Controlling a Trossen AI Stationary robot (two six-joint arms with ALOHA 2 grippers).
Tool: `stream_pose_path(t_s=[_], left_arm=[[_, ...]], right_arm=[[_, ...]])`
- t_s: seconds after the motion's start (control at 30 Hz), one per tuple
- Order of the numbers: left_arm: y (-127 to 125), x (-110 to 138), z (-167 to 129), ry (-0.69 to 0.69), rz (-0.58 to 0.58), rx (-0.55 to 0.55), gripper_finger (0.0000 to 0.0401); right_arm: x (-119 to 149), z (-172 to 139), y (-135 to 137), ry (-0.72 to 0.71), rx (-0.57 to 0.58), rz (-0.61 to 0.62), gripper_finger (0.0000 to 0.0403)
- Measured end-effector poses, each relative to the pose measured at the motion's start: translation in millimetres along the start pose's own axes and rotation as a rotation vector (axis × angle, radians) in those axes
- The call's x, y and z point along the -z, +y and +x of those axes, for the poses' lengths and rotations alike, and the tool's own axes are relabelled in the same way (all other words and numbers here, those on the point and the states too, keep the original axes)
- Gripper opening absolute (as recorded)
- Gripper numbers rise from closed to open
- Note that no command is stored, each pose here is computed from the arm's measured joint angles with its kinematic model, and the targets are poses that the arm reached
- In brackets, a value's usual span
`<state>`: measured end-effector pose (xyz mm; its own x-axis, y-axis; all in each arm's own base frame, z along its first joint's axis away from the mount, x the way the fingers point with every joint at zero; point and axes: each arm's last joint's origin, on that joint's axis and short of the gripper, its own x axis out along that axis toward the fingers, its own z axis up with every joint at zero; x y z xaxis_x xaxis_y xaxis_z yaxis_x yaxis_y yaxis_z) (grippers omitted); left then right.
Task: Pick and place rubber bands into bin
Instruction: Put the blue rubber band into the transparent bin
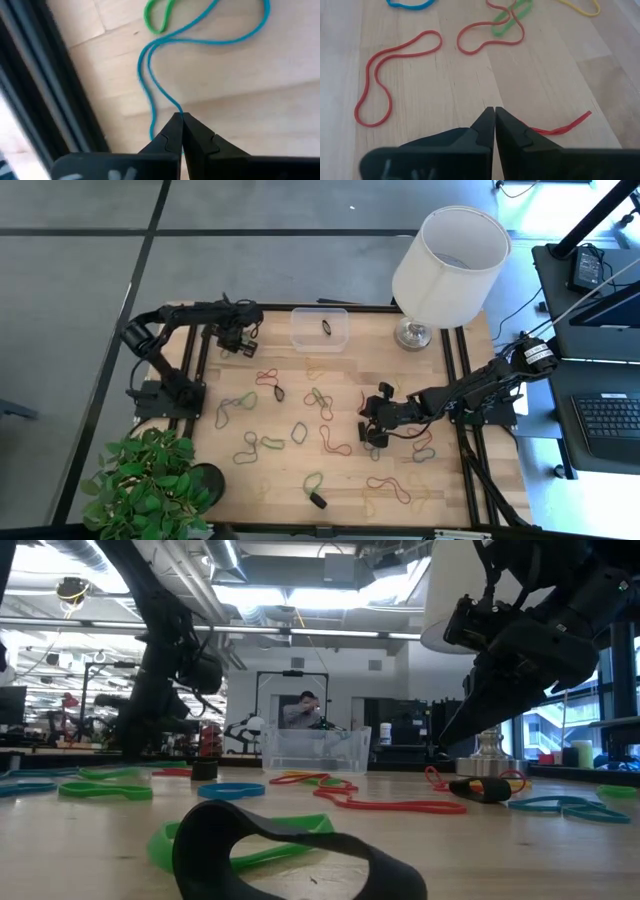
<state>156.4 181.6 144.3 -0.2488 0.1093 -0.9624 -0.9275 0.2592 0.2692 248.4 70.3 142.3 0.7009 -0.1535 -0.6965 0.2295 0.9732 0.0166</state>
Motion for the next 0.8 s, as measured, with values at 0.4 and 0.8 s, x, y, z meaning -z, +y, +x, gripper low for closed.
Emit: stream_pose_path(t_s=[0.4,0.8], left_arm=[[8,38,-71,-0.298,0.015,0.105,0.0002],[18,71,-149,-0.861,0.072,0.486,0.0001]], right_arm=[[0,0,0,0.0,0.0,-0.001,0.0019],[-1,0,0,-0.009,-0.004,0.002,0.0019]])
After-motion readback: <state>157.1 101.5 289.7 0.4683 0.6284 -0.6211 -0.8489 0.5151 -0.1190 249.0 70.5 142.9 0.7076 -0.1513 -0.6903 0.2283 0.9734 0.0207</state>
